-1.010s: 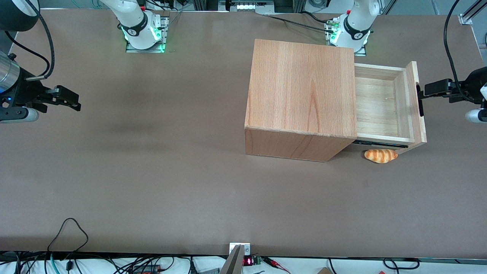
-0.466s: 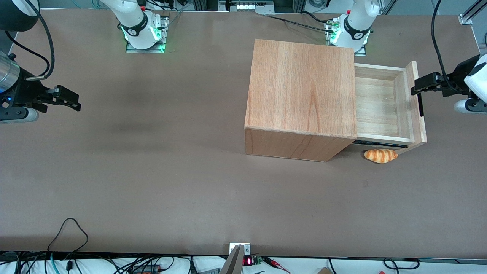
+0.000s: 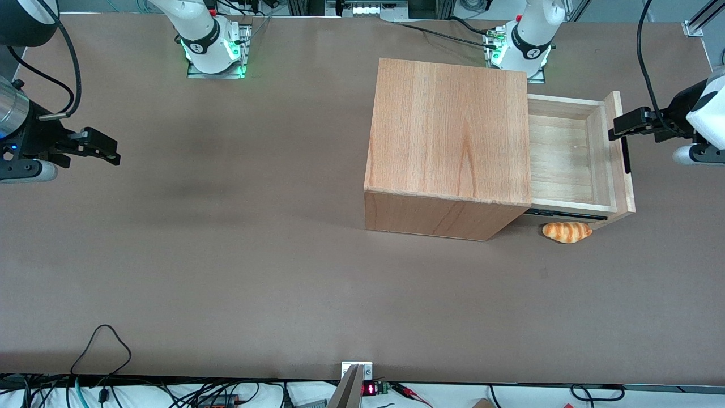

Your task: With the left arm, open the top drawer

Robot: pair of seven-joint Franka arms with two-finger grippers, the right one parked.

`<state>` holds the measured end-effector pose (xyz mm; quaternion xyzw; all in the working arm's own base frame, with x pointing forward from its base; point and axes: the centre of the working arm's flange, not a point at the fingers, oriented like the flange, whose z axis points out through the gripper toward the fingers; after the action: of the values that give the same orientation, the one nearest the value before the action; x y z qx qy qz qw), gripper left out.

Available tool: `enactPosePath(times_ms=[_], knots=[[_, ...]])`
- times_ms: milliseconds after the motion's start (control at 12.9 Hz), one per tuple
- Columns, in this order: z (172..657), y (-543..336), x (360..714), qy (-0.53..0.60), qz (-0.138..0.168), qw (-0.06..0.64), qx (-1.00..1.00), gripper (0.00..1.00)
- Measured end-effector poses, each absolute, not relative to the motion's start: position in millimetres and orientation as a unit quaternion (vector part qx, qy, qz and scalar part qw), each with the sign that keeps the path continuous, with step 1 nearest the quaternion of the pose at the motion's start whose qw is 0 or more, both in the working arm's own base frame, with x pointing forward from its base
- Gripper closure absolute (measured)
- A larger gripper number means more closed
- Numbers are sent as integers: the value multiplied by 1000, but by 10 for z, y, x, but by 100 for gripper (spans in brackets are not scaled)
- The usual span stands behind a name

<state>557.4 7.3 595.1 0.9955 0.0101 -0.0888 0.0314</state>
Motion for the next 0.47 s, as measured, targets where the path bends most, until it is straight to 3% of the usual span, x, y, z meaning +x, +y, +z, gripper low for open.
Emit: enactPosePath(times_ms=[466], knots=[[5978,186,5596,20,-74,22,997,0]])
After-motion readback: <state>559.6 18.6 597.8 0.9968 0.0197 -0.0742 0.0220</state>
